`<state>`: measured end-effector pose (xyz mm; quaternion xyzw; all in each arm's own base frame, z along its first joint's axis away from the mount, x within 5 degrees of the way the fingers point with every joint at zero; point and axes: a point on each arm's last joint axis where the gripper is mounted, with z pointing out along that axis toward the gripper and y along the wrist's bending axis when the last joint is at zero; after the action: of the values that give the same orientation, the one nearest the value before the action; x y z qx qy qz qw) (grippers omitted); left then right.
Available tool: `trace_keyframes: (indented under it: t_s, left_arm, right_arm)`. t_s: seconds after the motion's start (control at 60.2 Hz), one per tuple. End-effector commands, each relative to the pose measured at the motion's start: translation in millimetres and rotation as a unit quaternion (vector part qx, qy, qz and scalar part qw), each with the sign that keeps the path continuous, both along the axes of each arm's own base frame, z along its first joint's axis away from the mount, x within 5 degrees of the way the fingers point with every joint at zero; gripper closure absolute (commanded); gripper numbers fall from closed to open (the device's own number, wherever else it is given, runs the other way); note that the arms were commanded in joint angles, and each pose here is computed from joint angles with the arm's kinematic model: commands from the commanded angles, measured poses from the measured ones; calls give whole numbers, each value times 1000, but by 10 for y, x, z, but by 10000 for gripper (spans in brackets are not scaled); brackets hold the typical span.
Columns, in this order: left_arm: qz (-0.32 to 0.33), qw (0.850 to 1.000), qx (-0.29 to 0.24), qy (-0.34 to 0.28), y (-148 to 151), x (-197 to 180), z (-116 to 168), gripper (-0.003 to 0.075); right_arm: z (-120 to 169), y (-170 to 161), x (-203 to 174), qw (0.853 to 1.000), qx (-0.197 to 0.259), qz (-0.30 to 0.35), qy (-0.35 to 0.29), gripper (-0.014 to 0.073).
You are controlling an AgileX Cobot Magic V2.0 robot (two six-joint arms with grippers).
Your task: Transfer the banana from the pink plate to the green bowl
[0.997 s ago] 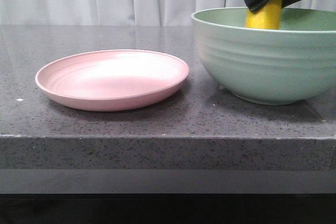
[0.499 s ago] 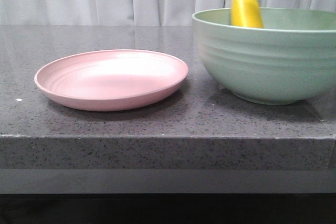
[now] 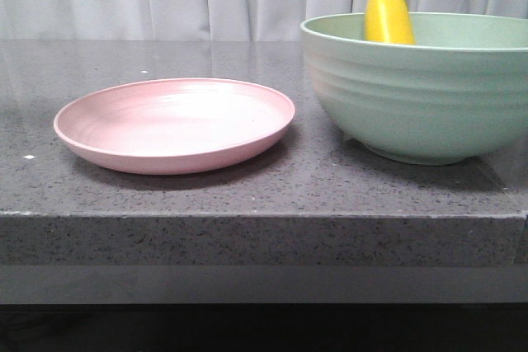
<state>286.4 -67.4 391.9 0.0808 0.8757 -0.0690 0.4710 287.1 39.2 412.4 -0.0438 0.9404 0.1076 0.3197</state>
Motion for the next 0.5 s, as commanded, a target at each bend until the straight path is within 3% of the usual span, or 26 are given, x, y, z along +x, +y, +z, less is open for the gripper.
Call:
trace_keyframes:
  t_s: [0.0,0.233,0.482]
  left_arm:
    - [32,997,-21,-65,201,-169,299,741]
    - [60,991,-28,-116,415,-686,146,741]
    - [62,977,-52,-197,495,-1387,-321,741]
  right_arm:
    - [244,-57,-176,997,-3,-15,-81,654]
    - [63,-104,-720,980,1,-27,-195,654]
    - [-590,-151,-1426,956,11,-36,-292,654]
